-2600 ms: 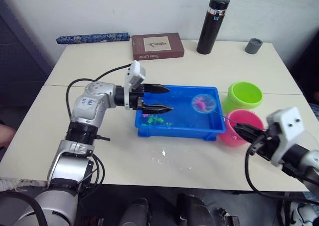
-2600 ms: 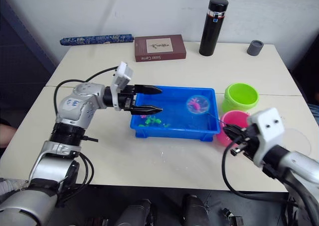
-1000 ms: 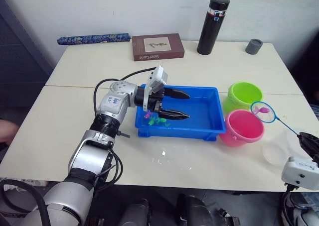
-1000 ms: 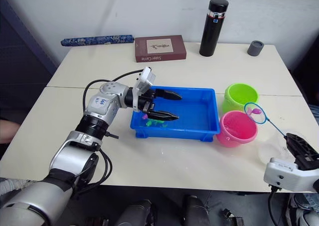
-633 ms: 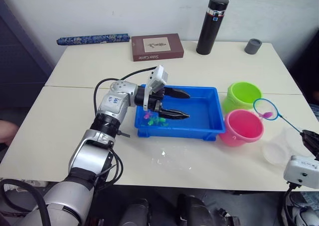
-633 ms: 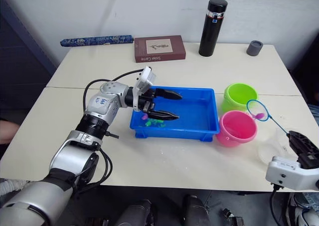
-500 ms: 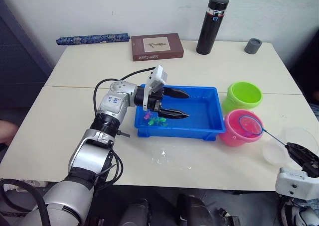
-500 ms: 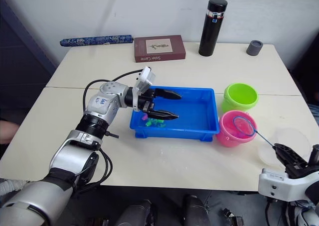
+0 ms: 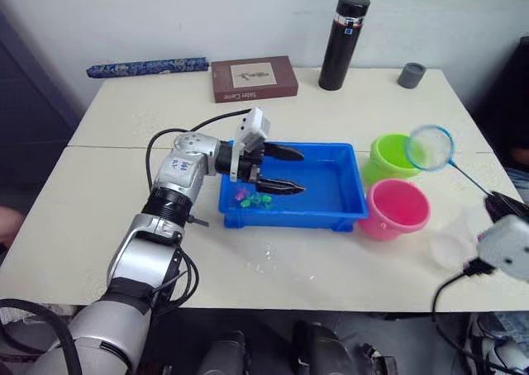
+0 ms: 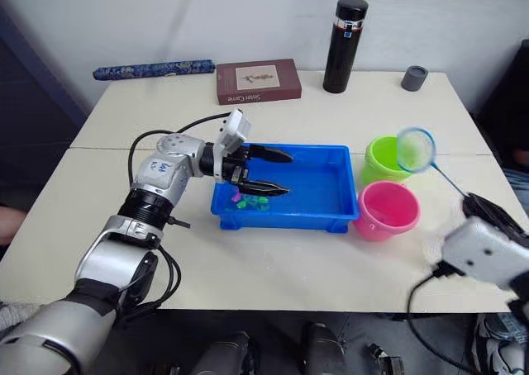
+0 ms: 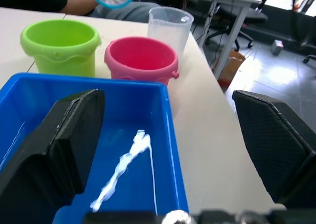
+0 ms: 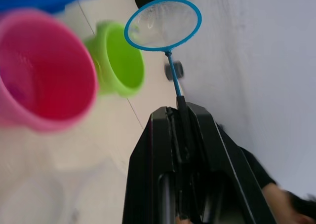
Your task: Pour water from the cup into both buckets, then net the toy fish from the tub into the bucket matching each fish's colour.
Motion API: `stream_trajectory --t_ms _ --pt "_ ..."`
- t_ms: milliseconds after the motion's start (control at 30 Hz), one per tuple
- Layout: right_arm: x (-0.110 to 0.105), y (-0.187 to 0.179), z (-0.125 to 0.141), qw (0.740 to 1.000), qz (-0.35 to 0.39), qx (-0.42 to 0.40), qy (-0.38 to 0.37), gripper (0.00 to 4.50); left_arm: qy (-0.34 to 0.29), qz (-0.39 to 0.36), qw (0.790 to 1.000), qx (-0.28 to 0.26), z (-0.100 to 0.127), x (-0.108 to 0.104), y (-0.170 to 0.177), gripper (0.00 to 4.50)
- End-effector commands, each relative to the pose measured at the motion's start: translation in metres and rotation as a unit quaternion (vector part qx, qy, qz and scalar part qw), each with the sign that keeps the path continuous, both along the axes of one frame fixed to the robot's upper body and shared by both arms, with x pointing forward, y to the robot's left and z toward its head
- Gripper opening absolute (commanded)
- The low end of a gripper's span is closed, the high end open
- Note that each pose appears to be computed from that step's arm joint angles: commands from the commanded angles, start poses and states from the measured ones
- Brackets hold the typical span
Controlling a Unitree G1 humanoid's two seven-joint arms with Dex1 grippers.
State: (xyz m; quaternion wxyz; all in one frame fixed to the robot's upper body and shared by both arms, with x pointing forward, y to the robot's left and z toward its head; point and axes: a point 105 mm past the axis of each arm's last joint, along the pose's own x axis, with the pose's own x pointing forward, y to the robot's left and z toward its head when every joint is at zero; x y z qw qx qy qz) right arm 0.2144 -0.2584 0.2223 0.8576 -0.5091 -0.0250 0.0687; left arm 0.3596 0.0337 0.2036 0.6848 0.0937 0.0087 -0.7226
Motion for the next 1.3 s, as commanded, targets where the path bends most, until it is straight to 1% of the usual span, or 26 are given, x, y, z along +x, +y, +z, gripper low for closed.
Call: stream_trajectory --t_ms 33,133,200,267,400,533,633,800,933,1033,1133,1200,1300 --pt "0.01 0.029 -0.006 0.99 0.064 0.111 0.057 0.0 -0.019 0.029 0.999 -0.004 0.005 0.002 0.014 4.45" --pt "0.026 0.051 -0.012 0.972 0.105 0.184 0.101 0.0 -0.014 0.06 0.998 0.001 0.0 0.004 0.028 4.45" --pt "0.044 0.066 -0.021 0.956 0.13 0.223 0.142 0.0 -0.015 0.103 0.995 0.014 -0.009 0.005 0.048 4.45" --pt "0.058 0.077 -0.028 0.943 0.14 0.247 0.176 0.0 -0.014 0.138 0.99 0.025 -0.014 0.006 0.065 4.45" --pt "0.072 0.096 -0.039 0.923 0.169 0.258 0.232 0.0 -0.017 0.198 0.979 0.046 -0.018 0.0 0.095 4.45" --pt "0.092 0.104 -0.058 0.92 0.172 0.24 0.256 0.0 -0.024 0.249 0.966 0.064 -0.02 -0.013 0.12 4.45" --pt "0.102 0.111 -0.063 0.915 0.182 0.244 0.265 0.0 -0.025 0.276 0.958 0.068 -0.019 -0.018 0.131 4.45" --pt "0.106 0.133 -0.06 0.893 0.23 0.267 0.282 0.0 -0.023 0.306 0.948 0.081 -0.022 -0.026 0.146 4.45" --pt "0.106 0.144 -0.059 0.88 0.25 0.272 0.298 0.0 -0.022 0.315 0.945 0.08 -0.022 -0.029 0.149 4.45" --pt "0.106 0.148 -0.057 0.876 0.254 0.281 0.299 0.0 -0.022 0.318 0.944 0.078 -0.022 -0.029 0.149 4.45" --pt "0.103 0.15 -0.055 0.866 0.262 0.292 0.312 0.0 -0.023 0.321 0.944 0.076 -0.021 -0.029 0.149 4.45" --pt "0.098 0.151 -0.058 0.858 0.266 0.287 0.333 0.0 -0.022 0.321 0.944 0.076 -0.022 -0.03 0.148 4.45" --pt "0.094 0.148 -0.064 0.853 0.261 0.276 0.358 0.0 -0.022 0.319 0.944 0.076 -0.022 -0.03 0.147 4.45"
